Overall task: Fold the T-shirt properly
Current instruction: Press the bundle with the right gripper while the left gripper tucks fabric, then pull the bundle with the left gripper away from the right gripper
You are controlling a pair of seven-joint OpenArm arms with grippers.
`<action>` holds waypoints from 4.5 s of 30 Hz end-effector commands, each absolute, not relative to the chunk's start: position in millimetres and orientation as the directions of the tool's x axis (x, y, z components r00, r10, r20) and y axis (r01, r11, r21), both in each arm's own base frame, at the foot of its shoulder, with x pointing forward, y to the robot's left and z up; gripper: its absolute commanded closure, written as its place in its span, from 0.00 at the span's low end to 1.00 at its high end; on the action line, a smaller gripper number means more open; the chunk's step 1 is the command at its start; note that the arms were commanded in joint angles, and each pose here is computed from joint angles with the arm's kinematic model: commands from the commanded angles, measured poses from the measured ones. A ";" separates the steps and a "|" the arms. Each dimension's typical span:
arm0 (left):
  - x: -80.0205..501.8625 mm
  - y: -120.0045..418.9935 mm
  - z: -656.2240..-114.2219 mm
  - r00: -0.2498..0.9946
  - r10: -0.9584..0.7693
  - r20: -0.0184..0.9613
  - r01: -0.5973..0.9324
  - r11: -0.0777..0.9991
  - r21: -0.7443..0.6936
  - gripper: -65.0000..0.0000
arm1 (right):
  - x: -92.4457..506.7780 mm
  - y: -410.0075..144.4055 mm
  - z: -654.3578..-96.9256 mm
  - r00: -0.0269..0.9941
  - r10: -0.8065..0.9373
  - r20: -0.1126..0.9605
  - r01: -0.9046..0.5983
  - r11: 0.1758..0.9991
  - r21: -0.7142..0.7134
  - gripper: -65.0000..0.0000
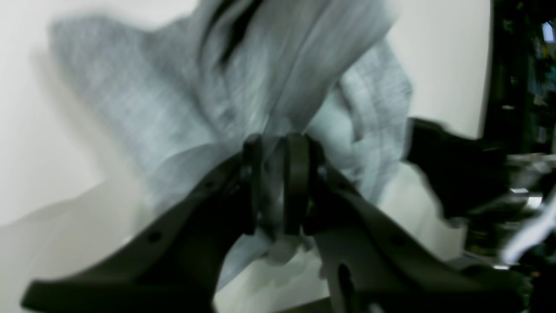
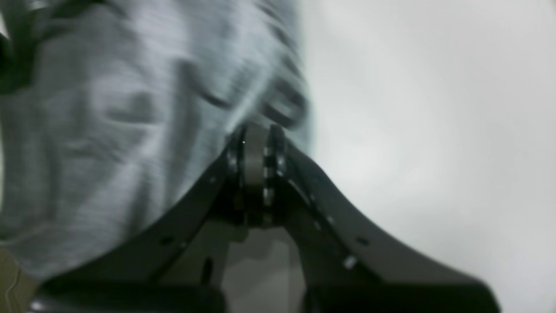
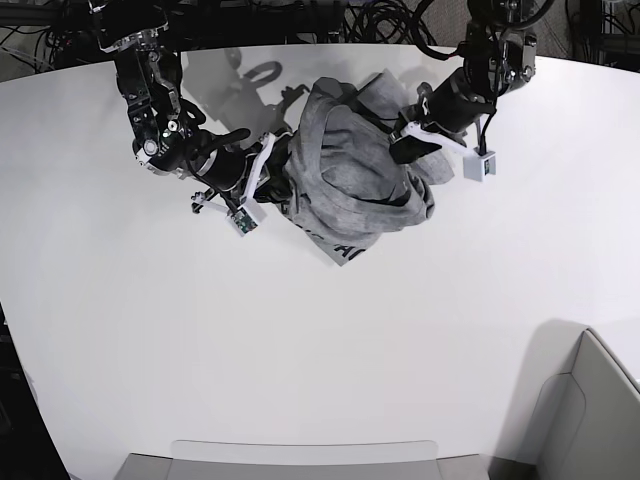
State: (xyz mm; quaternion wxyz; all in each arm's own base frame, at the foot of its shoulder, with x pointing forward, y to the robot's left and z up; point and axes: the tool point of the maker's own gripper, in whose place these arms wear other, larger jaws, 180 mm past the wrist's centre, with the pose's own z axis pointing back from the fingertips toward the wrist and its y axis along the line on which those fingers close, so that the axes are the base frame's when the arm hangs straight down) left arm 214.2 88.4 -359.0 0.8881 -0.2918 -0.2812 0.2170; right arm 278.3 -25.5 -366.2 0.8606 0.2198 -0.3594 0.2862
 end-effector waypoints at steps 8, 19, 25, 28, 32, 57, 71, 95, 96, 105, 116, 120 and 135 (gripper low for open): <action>213.8 94.1 -353.5 0.738 0.554 0.385 -0.221 0.738 -0.638 0.83 | 283.9 -23.7 -355.8 0.549 0.320 0.772 -0.660 0.732 0.166 0.97; 252.4 99.6 -325.7 0.691 0.559 0.457 -0.147 0.729 -0.669 0.70 | 284.2 -29.2 -357.5 0.554 0.324 0.767 -0.655 0.739 0.161 0.97; 271.9 100.9 -297.8 0.658 0.596 0.460 -0.040 0.638 -0.769 0.63 | 284.0 -34.6 -359.4 0.554 0.336 0.761 -0.655 0.741 0.150 0.97; 273.5 100.9 -298.8 0.665 0.584 0.466 -0.035 0.648 -0.761 0.64 | 284.6 -34.6 -358.9 0.553 0.336 0.762 -0.655 0.741 0.149 0.97; 272.4 109.5 -306.0 0.661 0.557 0.503 -0.051 0.702 -0.710 0.66 | 284.0 -40.4 -360.8 0.554 0.349 0.756 -0.655 0.743 0.137 0.97; 226.2 145.7 -343.3 0.644 0.607 0.466 -0.273 0.751 -0.601 0.68 | 284.9 -45.0 -366.6 0.568 0.353 0.744 -0.648 0.749 0.139 0.97; 241.5 119.2 -354.8 0.689 0.581 0.433 -0.234 0.744 -0.626 0.67 | 283.3 -44.7 -366.9 0.569 0.353 0.743 -0.648 0.748 0.141 0.97; 253.8 192.3 -332.8 0.540 0.657 0.527 -0.327 0.740 -0.588 1.00 | 289.6 -55.5 -364.5 0.574 0.335 0.747 -0.623 0.771 0.133 0.97; 253.2 194.6 -337.5 0.542 0.662 0.518 -0.340 0.736 -0.585 1.00 | 289.6 -55.5 -364.5 0.574 0.335 0.747 -0.623 0.771 0.133 0.97; 229.1 195.6 -401.2 0.624 0.693 0.360 -0.462 0.699 -0.546 1.00 | 289.4 -54.9 -364.2 0.573 0.335 0.748 -0.624 0.770 0.133 0.97; 223.0 240.2 -362.4 0.439 0.771 0.461 -0.523 0.637 -0.567 0.77 | 289.6 -54.5 -363.2 0.570 0.335 0.750 -0.625 0.769 0.132 0.97; 221.7 241.2 -348.2 0.430 0.769 0.473 -0.508 0.639 -0.578 0.82 | 289.8 -55.0 -363.1 0.570 0.334 0.750 -0.624 0.770 0.131 0.97; 237.3 85.0 -333.7 0.698 0.613 0.369 -0.208 0.667 -0.716 1.00 | 325.3 -111.1 -337.8 0.559 0.232 0.796 -0.484 0.871 0.085 0.97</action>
